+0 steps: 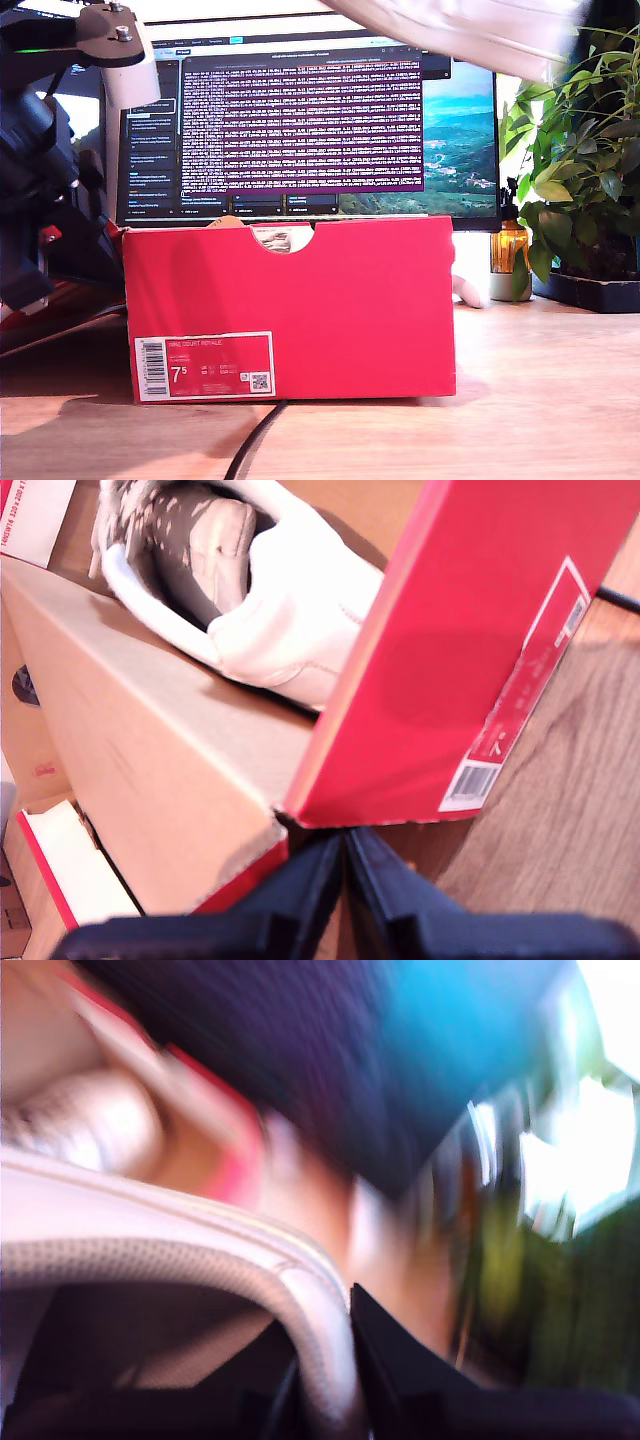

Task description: Pack the white shoes by picking the first shoe and placing it inside the red shoebox, left side, then picking and rotating the second shoe and placing it in the shoebox

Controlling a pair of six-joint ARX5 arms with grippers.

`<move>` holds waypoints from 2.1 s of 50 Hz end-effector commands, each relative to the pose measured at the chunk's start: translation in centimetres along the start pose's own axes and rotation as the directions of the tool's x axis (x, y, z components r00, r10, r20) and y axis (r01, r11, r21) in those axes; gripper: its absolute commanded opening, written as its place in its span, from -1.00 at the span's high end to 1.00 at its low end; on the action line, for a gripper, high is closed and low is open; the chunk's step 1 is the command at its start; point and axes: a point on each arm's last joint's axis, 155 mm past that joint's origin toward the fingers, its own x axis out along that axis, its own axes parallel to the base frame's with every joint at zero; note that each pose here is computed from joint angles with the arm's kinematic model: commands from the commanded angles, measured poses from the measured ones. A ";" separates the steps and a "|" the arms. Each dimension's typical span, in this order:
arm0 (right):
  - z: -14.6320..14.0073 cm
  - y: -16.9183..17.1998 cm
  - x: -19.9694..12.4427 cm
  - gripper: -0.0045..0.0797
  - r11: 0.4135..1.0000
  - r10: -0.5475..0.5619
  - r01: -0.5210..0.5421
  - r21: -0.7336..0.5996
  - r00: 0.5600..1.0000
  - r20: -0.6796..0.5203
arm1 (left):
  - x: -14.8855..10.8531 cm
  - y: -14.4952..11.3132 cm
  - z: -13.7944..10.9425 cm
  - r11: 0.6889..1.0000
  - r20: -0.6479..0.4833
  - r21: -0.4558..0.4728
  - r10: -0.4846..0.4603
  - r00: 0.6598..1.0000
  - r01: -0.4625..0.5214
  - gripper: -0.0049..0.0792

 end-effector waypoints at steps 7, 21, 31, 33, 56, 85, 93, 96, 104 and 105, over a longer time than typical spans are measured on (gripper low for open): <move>6.5 0.6 1.0 0.92 0.963 -0.022 0.077 -0.259 0.978 0.209 | 0.1 0.2 0.6 1.000 0.016 -0.015 0.001 1.000 -0.001 0.93; 7.9 1.8 4.9 0.92 0.842 -0.050 0.162 -0.514 0.973 0.224 | 0.1 0.2 0.6 1.000 0.015 -0.015 0.001 1.000 -0.001 0.93; 7.0 3.6 8.0 0.92 0.762 -0.032 0.137 -0.632 0.984 0.175 | 0.1 0.2 0.6 1.000 0.015 -0.015 0.001 1.000 -0.001 0.93; 6.9 4.0 8.5 0.92 0.751 -0.026 0.130 -0.647 0.986 0.167 | 0.1 0.2 0.6 1.000 0.016 -0.015 0.001 1.000 -0.001 0.93; 3.3 8.7 13.1 0.92 0.689 0.058 -0.030 -0.724 0.998 0.013 | 0.1 0.2 0.6 1.000 0.016 -0.015 0.001 1.000 -0.001 0.93; -1.8 13.3 17.3 0.92 0.632 0.149 -0.219 -0.744 0.976 -0.160 | 0.1 0.2 0.6 1.000 0.016 -0.015 0.001 1.000 -0.001 0.93; -2.8 13.9 18.6 0.92 0.627 0.159 -0.243 -0.740 0.970 -0.183 | 0.1 0.2 0.6 1.000 0.016 -0.015 0.001 1.000 -0.001 0.93; -3.3 14.2 19.0 0.92 0.625 0.164 -0.257 -0.737 0.966 -0.198 | 0.1 0.2 0.6 1.000 0.016 -0.015 0.001 1.000 -0.001 0.93; -3.7 14.8 19.6 0.92 0.622 0.184 -0.274 -0.734 0.962 -0.203 | 0.1 0.2 0.6 1.000 0.015 -0.015 0.001 1.000 -0.001 0.93; -3.7 14.8 19.6 0.92 0.622 0.185 -0.273 -0.733 0.962 -0.201 | 0.1 0.2 0.6 1.000 0.016 -0.015 0.001 1.000 -0.001 0.93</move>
